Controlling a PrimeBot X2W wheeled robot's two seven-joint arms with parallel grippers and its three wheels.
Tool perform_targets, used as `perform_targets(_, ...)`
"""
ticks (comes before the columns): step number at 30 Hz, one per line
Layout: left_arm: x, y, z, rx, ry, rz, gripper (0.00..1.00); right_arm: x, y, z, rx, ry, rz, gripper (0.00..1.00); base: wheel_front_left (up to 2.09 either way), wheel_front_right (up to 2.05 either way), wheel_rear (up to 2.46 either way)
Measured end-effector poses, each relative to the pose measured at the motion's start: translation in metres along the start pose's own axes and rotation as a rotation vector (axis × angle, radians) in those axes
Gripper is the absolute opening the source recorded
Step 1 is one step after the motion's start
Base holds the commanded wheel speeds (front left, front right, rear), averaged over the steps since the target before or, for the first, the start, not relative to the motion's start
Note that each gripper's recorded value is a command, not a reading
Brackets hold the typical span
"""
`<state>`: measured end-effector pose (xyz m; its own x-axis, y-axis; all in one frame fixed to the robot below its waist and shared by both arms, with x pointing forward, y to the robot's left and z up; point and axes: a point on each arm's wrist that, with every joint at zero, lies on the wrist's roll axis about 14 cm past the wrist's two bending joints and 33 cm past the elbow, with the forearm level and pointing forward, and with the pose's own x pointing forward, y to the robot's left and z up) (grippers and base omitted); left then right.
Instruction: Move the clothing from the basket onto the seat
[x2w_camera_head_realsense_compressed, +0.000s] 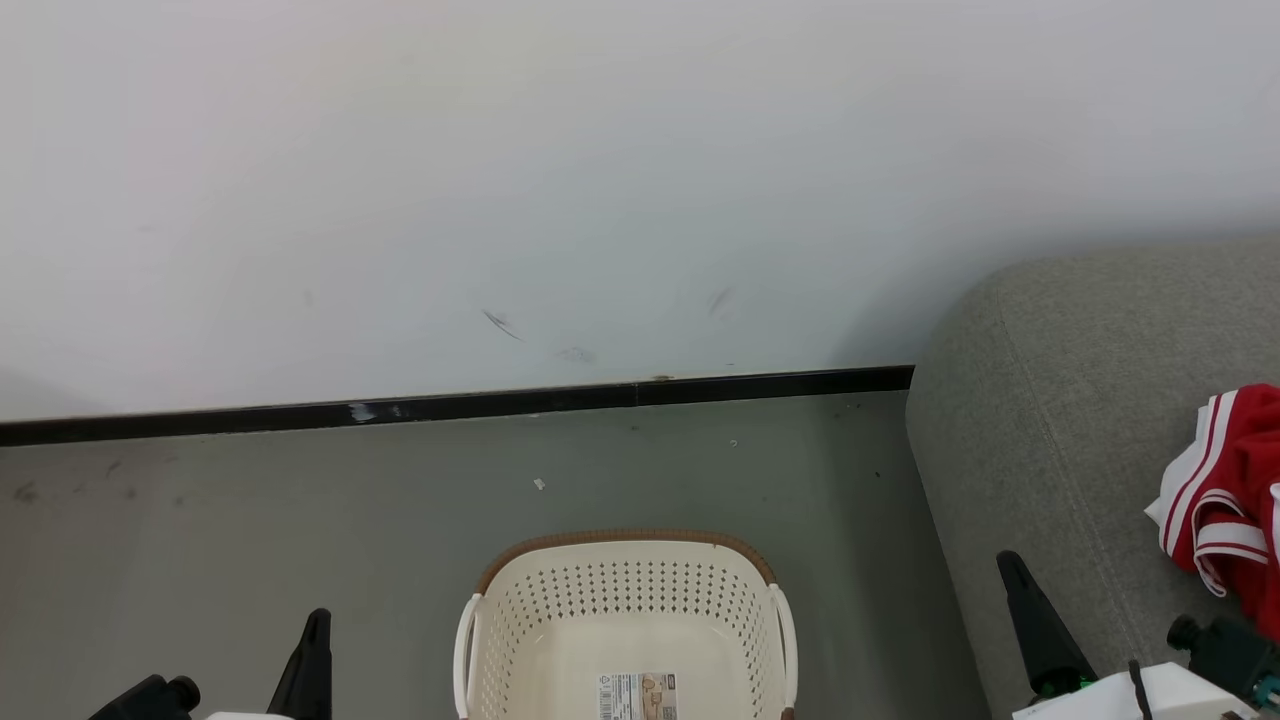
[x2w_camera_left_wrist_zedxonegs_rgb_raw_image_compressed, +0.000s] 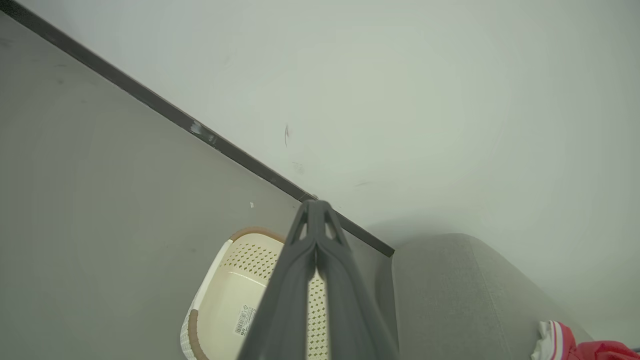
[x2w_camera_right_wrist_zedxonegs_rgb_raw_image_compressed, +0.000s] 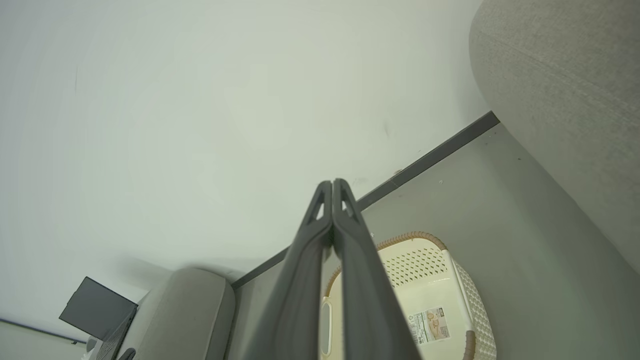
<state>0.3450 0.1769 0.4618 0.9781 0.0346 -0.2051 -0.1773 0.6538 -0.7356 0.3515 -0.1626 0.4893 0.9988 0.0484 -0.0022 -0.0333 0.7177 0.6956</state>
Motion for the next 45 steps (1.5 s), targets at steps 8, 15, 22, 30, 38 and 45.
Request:
perform_targets(8, 0.003, 0.0, 0.001, -0.087, 0.015, -0.005, 0.0, -0.001, -0.008, 0.0, 0.102, 0.009, -0.03, 0.0, 0.0, 0.0, 0.0)
perform_targets(15, 0.004, 0.0, 0.002, -0.167, 0.021, -0.011, 0.0, 0.004, -0.008, 0.004, 0.193, 0.001, -0.033, 0.0, 0.0, 0.0, 0.0)
perform_targets(22, 0.008, -0.004, 0.003, -0.252, 0.029, -0.027, 0.0, 0.004, -0.016, 0.005, 0.274, 0.004, -0.059, 0.0, 0.0, 0.0, 0.0)
perform_targets(30, 0.009, -0.001, 0.003, -0.336, 0.039, -0.029, 0.0, 0.008, -0.017, 0.009, 0.378, -0.003, -0.064, 0.0, 0.0, 0.0, 0.0)
perform_targets(38, 0.014, -0.005, 0.009, -0.413, 0.032, -0.052, 0.0, 0.011, -0.022, 0.011, 0.474, -0.01, -0.08, 0.0, 0.0, 0.0, 0.0)
perform_targets(45, 0.015, -0.003, 0.008, -0.493, 0.041, -0.06, 0.0, 0.011, -0.028, 0.013, 0.561, -0.019, -0.096, 0.0, 0.0, 0.0, 0.0)
